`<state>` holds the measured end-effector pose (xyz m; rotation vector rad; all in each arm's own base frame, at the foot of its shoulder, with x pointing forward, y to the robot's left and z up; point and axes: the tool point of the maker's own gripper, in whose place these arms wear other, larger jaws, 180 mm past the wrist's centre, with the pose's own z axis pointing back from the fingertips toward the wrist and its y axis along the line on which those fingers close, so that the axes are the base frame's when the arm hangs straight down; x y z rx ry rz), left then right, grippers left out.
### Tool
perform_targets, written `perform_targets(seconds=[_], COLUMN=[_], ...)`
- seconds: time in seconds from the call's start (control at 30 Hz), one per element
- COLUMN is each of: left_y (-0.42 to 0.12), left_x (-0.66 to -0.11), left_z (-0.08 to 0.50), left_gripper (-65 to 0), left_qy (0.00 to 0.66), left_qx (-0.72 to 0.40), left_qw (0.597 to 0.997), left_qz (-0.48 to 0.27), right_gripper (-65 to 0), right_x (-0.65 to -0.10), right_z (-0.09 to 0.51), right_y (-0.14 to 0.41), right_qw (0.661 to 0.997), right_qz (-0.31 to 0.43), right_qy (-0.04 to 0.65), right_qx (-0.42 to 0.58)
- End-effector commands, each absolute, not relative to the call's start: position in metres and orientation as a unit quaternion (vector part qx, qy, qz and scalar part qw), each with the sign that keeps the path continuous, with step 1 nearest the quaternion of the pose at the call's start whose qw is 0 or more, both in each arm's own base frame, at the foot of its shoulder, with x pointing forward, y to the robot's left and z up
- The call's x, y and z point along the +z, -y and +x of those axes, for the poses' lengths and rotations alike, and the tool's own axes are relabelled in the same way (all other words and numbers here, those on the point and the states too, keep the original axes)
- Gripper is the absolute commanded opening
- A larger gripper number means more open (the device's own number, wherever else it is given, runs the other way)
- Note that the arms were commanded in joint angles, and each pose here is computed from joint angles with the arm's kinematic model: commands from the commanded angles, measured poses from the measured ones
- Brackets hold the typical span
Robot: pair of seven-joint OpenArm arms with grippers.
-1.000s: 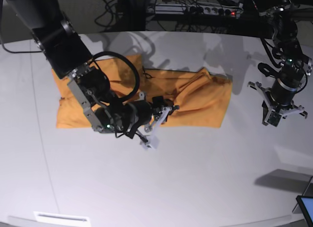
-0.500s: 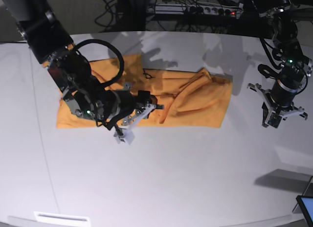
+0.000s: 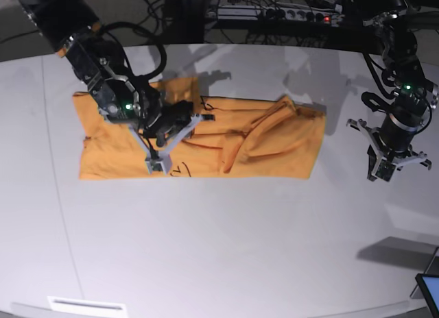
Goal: Fold the T-shirt properly
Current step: 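Open the right gripper and lift it off the shirt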
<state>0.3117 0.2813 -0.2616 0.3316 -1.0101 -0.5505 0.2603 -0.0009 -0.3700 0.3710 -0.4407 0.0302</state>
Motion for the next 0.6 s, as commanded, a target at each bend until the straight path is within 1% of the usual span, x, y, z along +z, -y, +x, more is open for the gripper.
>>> perform_targets(seconds=[0.0,0.2,0.37,0.47,0.57], left_y=[-0.279,-0.276,-0.281,-0.281,-0.281], left_x=[-0.256,-0.261,-0.254,-0.254,-0.254], left_z=[0.311,0.309,0.312,0.312,0.313], left_gripper=[-65.0,-65.0,-65.0,-65.0,-65.0], left_qy=[0.487,0.485,0.487,0.486,0.488], left_qx=[-0.258,-0.254,-0.259,-0.26,-0.258], left_qw=[0.82,0.823,0.819,0.819,0.819], left_qz=[0.155,0.149,0.158,0.159,0.158], right_gripper=[-48.6,-48.8,-48.8,-48.8,-48.8], right_x=[-0.357,-0.36,-0.341,-0.347,-0.355], right_z=[0.271,0.267,0.253,0.239,0.217], right_y=[0.0,0.002,-0.009,-0.013,-0.025], right_qw=[0.951,0.953,0.944,0.952,0.957], right_qz=[0.187,0.186,0.213,0.215,0.218], right_qy=[0.244,0.238,0.25,0.216,0.178], right_qx=[0.017,0.018,0.029,0.04,0.071])
